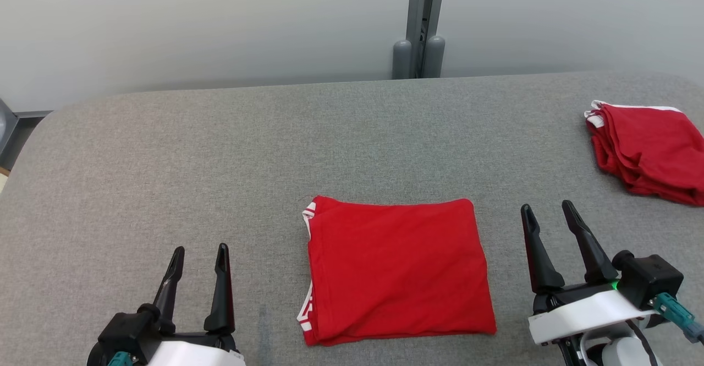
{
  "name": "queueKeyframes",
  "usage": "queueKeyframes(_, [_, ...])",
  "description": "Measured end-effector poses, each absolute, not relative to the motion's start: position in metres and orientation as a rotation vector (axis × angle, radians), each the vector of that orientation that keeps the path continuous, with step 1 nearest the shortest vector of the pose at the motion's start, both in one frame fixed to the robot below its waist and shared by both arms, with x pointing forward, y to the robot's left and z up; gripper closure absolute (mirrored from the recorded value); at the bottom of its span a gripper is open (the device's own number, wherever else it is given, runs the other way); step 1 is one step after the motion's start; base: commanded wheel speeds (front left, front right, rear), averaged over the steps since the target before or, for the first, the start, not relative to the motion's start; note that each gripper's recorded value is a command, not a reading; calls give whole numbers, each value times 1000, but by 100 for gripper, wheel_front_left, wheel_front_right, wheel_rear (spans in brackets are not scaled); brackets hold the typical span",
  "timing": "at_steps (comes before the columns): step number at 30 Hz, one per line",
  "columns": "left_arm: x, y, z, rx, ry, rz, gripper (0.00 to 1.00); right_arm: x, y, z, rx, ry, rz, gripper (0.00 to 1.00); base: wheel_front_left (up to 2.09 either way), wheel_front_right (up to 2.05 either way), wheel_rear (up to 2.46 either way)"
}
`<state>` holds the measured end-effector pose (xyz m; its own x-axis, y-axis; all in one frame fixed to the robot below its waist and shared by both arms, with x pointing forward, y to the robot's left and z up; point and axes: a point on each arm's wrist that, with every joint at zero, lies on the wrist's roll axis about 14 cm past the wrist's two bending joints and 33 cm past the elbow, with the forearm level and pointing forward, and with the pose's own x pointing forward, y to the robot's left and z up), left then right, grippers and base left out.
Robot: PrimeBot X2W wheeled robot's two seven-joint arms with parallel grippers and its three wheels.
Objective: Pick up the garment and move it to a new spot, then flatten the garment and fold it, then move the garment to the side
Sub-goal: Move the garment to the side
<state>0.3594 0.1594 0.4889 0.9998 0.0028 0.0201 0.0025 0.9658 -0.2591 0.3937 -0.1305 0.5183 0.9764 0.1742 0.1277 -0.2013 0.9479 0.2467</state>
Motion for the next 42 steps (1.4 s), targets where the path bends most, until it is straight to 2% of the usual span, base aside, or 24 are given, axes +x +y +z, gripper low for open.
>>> queueKeyframes(7, [360, 160, 487, -263, -15, 4, 0, 405, -131, 518, 234, -72, 196, 0, 0, 0, 0])
queueKeyframes(14, [364, 163, 484, -265, -7, 13, 0, 422, -141, 482, 159, 194, 240, 0, 0, 0, 0])
queueKeyframes(21, [368, 170, 478, -271, 8, 40, 0, 417, -123, 431, 172, 480, 350, 0, 0, 0, 0])
queueKeyframes(32, [373, 184, 468, -272, 32, 89, 0, 417, -95, 385, 204, 729, 464, 0, 0, 0, 0])
queueKeyframes(37, [371, 189, 466, -274, 40, 111, 0, 416, -84, 379, 215, 774, 505, 0, 0, 0, 0])
queueKeyframes(38, [371, 190, 465, -273, 41, 114, 0, 416, -84, 378, 215, 779, 509, 22, 0, 0, 0])
queueKeyframes(39, [371, 191, 465, -273, 42, 115, 0, 417, -83, 378, 215, 783, 512, 52, 0, 0, 0])
queueKeyframes(40, [371, 191, 464, -273, 43, 117, 0, 417, -82, 378, 216, 784, 516, 60, 0, 0, 0])
queueKeyframes(41, [371, 191, 464, -273, 43, 117, 0, 417, -82, 378, 212, 783, 519, 60, 0, 0, 0])
queueKeyframes(42, [371, 191, 465, -273, 42, 117, 0, 418, -81, 378, 212, 778, 522, 71, 0, 0, 0])
